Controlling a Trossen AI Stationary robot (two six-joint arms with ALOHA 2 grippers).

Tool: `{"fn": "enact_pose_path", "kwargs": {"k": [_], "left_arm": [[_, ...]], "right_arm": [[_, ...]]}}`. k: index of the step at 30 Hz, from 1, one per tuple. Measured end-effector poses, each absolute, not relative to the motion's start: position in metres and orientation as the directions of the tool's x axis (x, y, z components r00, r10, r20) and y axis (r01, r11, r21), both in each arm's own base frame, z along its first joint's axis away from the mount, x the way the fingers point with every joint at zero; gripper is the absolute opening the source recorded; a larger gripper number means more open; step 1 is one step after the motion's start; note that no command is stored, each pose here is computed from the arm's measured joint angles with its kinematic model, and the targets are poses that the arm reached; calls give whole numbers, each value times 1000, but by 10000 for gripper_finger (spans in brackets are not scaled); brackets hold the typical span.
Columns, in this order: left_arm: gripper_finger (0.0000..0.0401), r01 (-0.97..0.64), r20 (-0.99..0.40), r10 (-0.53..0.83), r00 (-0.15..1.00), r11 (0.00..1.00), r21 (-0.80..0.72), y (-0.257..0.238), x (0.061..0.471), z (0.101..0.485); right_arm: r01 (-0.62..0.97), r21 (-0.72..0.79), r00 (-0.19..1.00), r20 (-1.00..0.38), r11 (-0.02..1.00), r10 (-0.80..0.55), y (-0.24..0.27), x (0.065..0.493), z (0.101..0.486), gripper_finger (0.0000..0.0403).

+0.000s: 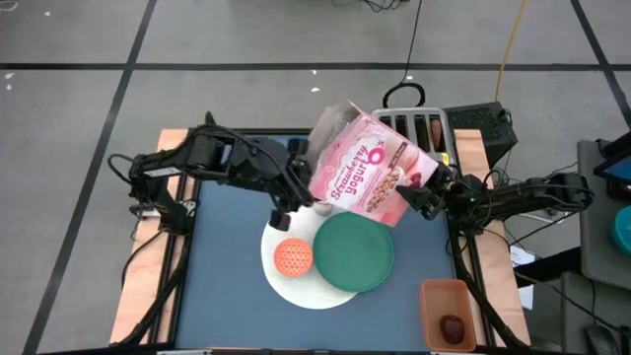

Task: Arrange a breakfast setting
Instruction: Pour the cereal into the orange bowl

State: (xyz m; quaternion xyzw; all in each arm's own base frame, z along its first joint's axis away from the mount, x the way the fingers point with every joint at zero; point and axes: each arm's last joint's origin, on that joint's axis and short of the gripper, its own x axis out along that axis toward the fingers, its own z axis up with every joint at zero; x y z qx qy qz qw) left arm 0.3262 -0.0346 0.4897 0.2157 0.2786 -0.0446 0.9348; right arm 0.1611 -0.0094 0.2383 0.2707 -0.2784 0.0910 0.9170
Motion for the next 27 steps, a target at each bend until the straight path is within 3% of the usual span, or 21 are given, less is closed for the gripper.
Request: {"fn": "enact_pose_path", "kwargs": {"k": [13, 20, 27], "left_arm": [[163, 200, -581, -5, 814, 941, 271, -29, 279, 507], [163, 164, -491, -26, 871, 956, 241, -24, 230, 534], [163, 269, -490, -149, 859, 945, 185, -23, 192, 536]], "right_arm": [[-292, 429, 840, 543, 855, 15, -14, 161, 236, 254], [-274, 424, 845, 535, 863, 6, -15, 160, 236, 254], [-275, 422, 843, 537, 864, 6, -15, 160, 237, 254]]}}
